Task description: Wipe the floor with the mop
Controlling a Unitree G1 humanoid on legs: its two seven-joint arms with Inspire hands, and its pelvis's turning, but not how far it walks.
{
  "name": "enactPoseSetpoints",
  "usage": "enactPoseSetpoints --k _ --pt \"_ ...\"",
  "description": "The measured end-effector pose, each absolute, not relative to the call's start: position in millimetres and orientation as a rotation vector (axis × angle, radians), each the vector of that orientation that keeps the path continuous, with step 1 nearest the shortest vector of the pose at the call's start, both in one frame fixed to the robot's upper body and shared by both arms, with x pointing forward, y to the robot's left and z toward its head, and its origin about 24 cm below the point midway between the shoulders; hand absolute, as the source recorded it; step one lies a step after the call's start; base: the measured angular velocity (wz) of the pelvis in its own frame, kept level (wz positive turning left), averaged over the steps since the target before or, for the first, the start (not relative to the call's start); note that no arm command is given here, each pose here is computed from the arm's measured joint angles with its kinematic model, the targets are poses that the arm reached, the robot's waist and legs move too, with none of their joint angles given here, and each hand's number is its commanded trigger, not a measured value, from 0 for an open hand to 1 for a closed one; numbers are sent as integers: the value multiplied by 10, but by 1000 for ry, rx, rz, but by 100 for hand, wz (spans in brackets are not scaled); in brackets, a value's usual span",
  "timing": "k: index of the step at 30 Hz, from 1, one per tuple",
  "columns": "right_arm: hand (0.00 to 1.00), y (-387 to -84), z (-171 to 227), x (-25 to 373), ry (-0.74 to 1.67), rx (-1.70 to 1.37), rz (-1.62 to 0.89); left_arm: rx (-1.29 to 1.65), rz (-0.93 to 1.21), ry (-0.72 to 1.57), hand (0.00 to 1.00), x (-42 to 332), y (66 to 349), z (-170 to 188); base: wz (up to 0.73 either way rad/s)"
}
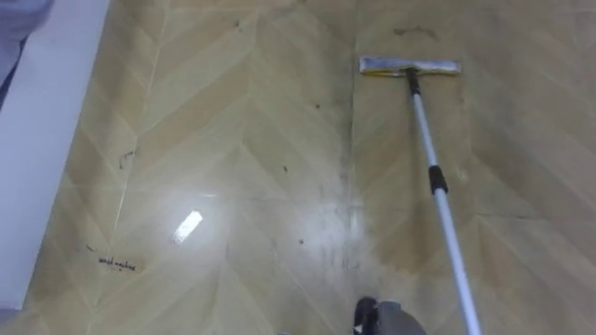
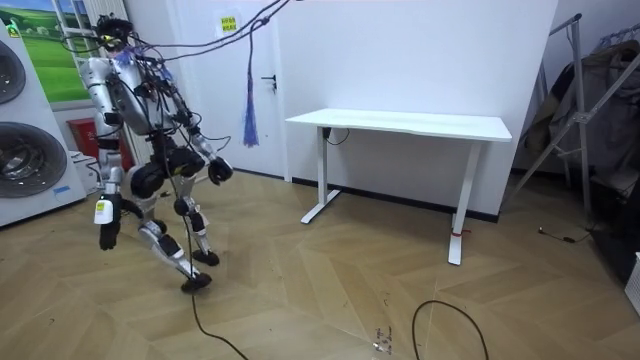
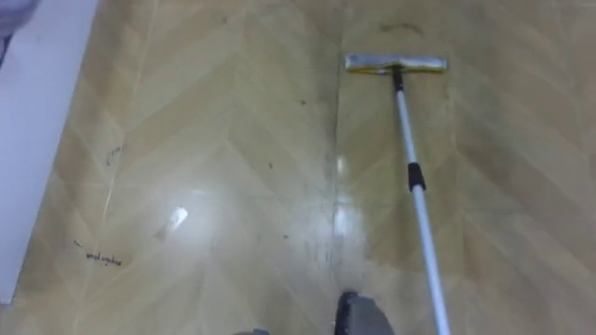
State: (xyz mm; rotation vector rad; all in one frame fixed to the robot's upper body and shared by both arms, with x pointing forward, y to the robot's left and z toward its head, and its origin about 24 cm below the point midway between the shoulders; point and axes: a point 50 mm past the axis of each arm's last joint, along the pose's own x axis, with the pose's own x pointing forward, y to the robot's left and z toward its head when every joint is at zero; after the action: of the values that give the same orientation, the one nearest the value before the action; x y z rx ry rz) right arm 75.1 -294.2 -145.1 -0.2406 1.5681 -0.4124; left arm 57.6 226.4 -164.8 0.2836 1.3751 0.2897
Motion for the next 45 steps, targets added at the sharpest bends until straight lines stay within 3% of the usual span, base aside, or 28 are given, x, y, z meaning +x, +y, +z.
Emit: enactPoseSetpoints --k 2,6,8,10,14,18,21,25,33,39,45 --pt "100 -3077 -1189 1497 1346 -268 -417 300 291 1359 0 565 2315 -1622 8" --pt "100 -3093 -903 2092 1085 -214 -405 300 263 1371 0 446 2324 -1612 13" --pt "100 -3079 -992 1948 1121 -154 -413 300 230 1379 0 400 2318 -1615 31" --pt "100 -3107 -1169 1552 1211 -112 -435 302 217 1392 0 359 2334 -1617 65" --pt "100 -3199 -1411 378 1514 -160 -505 315 200 1343 0 511 2291 -1617 29" --pt "100 -3003 -1509 -74 1646 -165 -498 336 227 1280 0 720 2316 -1581 -32" --pt "100 -2761 -1597 -107 1686 -122 -452 337 217 1264 0 762 2260 -1584 -23" --pt "100 -2782 -1584 114 1670 -129 -459 305 211 1319 0 643 2162 -1629 -4" --pt "100 -3083 -1035 1836 1225 -157 -475 298 271 1354 0 552 2325 -1600 5" --pt "100 -3020 -1214 1482 1353 -82 -463 258 243 1398 0 356 2296 -1615 -13" --pt "100 -3093 -1397 755 1486 -106 -513 237 228 1292 0 710 2271 -1588 32"
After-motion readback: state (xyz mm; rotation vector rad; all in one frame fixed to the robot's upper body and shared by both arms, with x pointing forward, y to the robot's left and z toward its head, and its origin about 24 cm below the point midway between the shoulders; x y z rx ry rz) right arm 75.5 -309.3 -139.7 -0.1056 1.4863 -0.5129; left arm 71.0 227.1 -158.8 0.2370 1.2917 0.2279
